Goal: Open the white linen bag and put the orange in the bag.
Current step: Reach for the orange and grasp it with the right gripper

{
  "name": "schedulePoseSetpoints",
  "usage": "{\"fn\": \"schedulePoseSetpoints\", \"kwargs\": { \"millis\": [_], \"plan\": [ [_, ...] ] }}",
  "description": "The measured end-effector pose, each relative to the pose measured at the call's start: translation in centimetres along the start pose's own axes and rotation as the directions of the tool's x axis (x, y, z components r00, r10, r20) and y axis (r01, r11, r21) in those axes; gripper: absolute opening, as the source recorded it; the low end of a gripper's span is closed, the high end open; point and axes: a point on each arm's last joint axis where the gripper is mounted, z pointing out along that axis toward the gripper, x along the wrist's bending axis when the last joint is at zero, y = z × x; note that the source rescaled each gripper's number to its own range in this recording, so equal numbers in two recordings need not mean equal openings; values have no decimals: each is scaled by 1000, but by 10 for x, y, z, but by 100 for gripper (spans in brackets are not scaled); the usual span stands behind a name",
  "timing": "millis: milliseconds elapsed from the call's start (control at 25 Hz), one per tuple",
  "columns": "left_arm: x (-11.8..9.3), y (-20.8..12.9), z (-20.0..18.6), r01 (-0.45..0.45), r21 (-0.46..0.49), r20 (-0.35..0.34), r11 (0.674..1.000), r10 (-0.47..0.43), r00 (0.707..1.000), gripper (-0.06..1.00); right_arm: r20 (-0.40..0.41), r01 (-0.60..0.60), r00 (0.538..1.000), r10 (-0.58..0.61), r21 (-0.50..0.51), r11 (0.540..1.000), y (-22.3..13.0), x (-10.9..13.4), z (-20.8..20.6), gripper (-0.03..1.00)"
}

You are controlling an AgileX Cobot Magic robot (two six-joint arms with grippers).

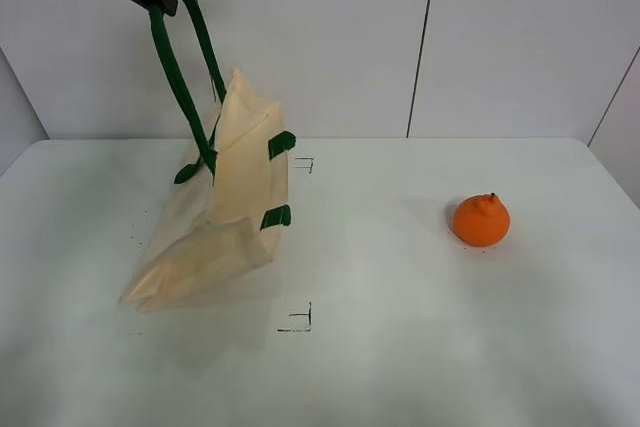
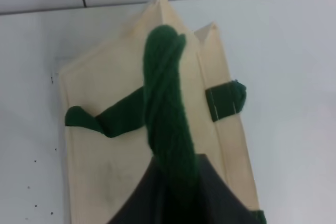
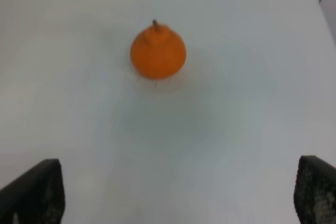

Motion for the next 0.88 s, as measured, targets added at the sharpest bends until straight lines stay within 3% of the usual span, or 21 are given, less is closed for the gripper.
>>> {"fn": "schedulePoseSetpoints", "kwargs": {
  "millis": [280, 520, 880],
  "plan": [
    [-2, -1, -8, 2, -11, 25, 1000, -1, 1000, 0, -20, -31, 999, 38, 268, 963, 68, 1, 66, 100],
    [-2, -1, -9, 1, -12, 29, 1000, 0, 1000, 0, -46, 9, 999, 16, 491, 871, 119, 0, 169, 100],
    [-2, -1, -9, 0, -12, 29, 1000, 1, 1000, 0, -132, 122, 990, -50, 621, 774, 158, 29, 309, 100]
  ]
}}
